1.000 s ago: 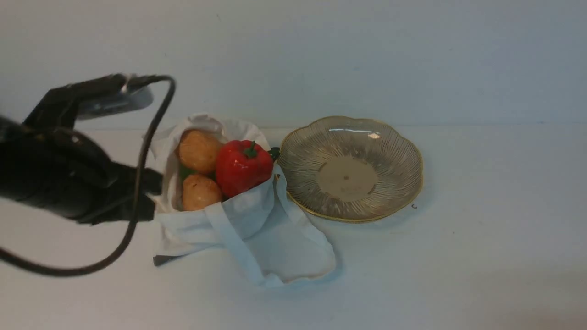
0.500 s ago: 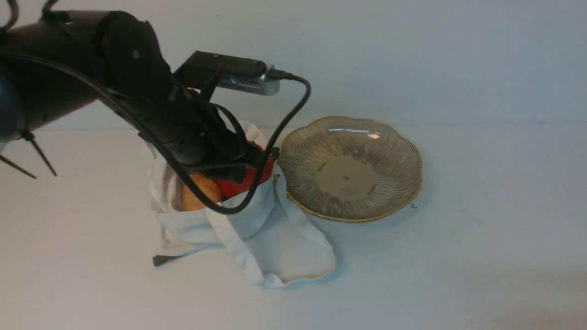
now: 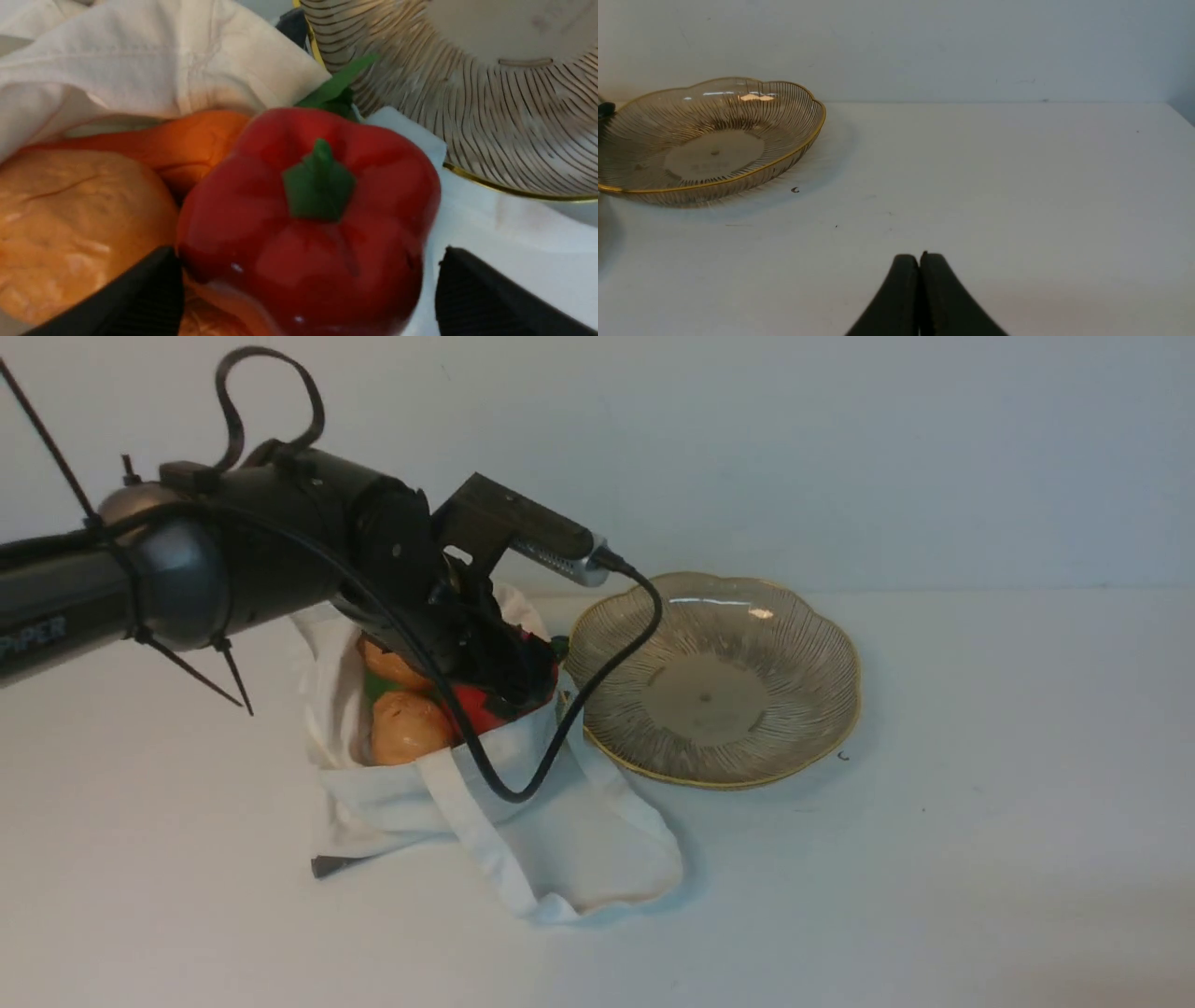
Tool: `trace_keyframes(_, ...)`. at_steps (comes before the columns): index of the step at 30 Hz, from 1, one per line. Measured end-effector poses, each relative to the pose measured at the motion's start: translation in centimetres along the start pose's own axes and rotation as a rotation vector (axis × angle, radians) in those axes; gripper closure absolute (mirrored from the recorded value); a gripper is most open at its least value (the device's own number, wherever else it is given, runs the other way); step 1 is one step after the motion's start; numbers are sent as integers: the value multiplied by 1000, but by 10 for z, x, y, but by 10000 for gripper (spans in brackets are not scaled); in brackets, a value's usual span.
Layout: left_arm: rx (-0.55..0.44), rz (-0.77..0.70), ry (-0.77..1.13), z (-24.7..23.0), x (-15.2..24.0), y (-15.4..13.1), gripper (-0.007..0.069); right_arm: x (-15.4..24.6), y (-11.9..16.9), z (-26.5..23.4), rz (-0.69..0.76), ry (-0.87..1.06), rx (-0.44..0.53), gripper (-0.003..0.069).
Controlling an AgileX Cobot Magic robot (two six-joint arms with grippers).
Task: Take vegetables from cloth bag on white table place on plate.
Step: 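Reach into the bag and grasp the red bell pepper with the left gripper, then take the red bell pepper out of the bag and place it on the plate with the left gripper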
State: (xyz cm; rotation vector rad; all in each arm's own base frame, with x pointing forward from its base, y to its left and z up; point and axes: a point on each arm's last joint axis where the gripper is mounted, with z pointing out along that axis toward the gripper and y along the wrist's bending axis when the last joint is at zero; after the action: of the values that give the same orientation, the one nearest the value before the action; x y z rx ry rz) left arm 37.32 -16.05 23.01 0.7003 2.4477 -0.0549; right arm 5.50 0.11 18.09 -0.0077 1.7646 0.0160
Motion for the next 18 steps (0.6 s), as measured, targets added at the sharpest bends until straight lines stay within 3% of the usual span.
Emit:
trace_keyframes(3, 1, 1, -1, 7, 1, 0, -49, 0, 0, 0, 0, 0, 0, 673)
trace_keyframes(7, 3, 1, 7, 15, 2, -1, 74, 0, 0, 0, 0, 0, 0, 673)
trace_keyframes(9, 3, 1, 7, 15, 2, -1, 242, 0, 0, 0, 0, 0, 0, 673)
trace_keyframes(12, -1, 1, -10, 7, 0, 0, 244, 0, 0, 0, 0, 0, 0, 673)
trace_keyframes(18, -20, -12, -185, -70, -33, 5, 242, 0, 0, 0, 2, 0, 0, 673)
